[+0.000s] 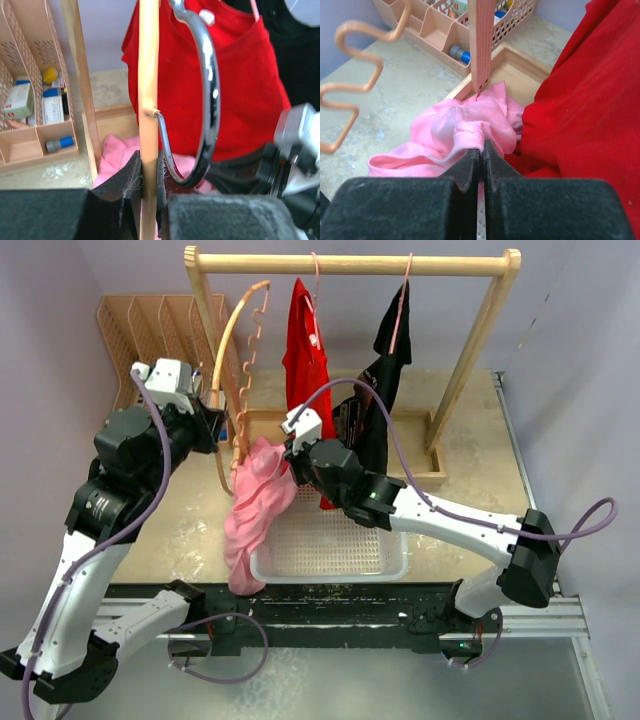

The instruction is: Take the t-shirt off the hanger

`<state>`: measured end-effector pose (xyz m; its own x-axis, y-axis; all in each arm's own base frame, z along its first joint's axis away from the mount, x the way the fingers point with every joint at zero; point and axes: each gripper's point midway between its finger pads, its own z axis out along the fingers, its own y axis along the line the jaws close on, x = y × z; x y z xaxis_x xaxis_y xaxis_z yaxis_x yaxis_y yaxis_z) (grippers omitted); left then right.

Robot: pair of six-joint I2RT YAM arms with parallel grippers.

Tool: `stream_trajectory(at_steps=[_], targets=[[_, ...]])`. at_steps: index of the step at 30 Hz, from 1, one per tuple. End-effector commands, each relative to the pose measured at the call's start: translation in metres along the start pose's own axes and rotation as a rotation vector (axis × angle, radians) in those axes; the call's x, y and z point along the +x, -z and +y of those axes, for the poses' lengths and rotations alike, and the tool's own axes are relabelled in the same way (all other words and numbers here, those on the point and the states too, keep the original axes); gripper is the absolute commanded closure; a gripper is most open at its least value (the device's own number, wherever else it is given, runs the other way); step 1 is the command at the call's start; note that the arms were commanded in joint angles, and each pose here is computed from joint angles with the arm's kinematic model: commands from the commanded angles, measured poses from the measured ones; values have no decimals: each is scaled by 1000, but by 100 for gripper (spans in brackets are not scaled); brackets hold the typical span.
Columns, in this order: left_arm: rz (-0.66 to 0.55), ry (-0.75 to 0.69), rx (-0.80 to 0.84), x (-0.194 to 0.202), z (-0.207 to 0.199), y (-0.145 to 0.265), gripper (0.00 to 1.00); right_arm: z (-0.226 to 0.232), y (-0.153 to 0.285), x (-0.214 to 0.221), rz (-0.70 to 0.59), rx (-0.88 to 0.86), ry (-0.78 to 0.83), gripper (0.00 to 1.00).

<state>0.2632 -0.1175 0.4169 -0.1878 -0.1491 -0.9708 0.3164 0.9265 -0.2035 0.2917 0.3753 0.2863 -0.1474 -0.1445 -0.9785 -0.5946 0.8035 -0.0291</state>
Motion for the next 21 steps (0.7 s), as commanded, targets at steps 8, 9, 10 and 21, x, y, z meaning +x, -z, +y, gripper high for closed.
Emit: stream_trajectory(at_steps=[8, 9, 10, 21], targets=[[-200, -19, -64, -107, -6, -37, 100, 6, 25, -14, -80, -17, -43, 100], [-199, -24, -73, -109, -6, -45, 100, 6, 27, -14, -84, -20, -47, 100], [-204, -29, -81, -113, -5, -49, 100, 6, 28, -14, -86, -22, -49, 100], [-249, -56, -143, -144, -3, -94, 100, 8, 34, -13, -103, -44, -68, 100]])
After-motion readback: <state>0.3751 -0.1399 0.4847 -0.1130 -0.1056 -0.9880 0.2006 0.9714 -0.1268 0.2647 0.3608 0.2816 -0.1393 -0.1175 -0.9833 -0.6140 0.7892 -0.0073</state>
